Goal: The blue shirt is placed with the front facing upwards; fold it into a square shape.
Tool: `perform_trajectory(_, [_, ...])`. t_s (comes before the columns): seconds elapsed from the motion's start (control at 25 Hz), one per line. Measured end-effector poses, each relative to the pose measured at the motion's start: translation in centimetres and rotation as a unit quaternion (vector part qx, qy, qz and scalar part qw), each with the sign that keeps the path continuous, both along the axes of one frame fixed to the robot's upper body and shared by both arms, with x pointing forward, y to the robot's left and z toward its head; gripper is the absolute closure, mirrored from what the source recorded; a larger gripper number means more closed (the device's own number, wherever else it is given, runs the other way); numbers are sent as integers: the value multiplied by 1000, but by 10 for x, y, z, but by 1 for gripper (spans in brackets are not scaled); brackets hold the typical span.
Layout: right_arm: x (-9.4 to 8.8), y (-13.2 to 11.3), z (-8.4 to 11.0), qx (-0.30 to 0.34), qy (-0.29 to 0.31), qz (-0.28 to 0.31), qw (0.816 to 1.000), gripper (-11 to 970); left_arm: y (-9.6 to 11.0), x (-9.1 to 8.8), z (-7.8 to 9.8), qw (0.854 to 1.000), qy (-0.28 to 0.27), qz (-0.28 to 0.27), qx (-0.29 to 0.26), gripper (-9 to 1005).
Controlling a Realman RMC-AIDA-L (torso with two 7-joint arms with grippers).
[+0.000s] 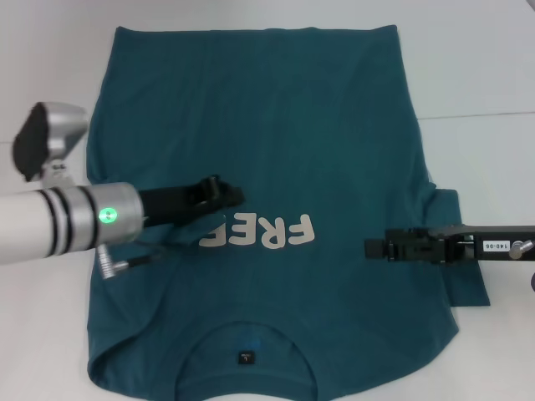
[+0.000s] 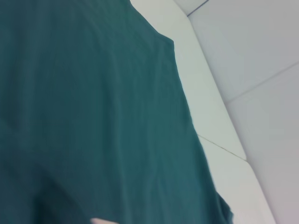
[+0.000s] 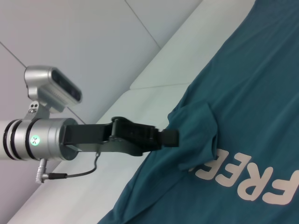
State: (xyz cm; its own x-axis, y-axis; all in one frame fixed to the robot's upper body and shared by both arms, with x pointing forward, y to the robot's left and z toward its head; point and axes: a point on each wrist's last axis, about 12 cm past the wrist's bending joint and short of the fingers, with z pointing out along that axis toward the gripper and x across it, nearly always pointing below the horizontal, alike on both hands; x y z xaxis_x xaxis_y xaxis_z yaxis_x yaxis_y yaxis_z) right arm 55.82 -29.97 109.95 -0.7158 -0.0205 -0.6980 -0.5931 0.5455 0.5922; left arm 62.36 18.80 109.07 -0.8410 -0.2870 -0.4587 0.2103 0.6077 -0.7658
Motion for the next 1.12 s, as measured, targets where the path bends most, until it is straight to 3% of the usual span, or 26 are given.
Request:
perform_trajectory(0.16, [1,1,2,0,-3,2,1000,164,29,-9,-1,1000,13,6,-12,969])
perform_trajectory(0.4, [4,3,6,3,-9,8,1000,166,80,-45,5,997,-18,-62,-48,964])
perform_trajectory(0.56, [6,4,10,17,-17,3,1000,167,101,-79,4,989,-78,-120,-45,833])
perform_trajectory(0.76, [8,6,14,36,-29,-1,999,169,109,-129,-9,954,-210,-211,-29,666])
perform_trajectory(0.88, [9,7,16,37,-32,3,999,170,111,-150,-17,939,-268,-216,-27,551])
perform_trajectory(1.12, [11,4,17,36,-19,-8,999,172,113,-168,-22,929,-315,-191,-34,269])
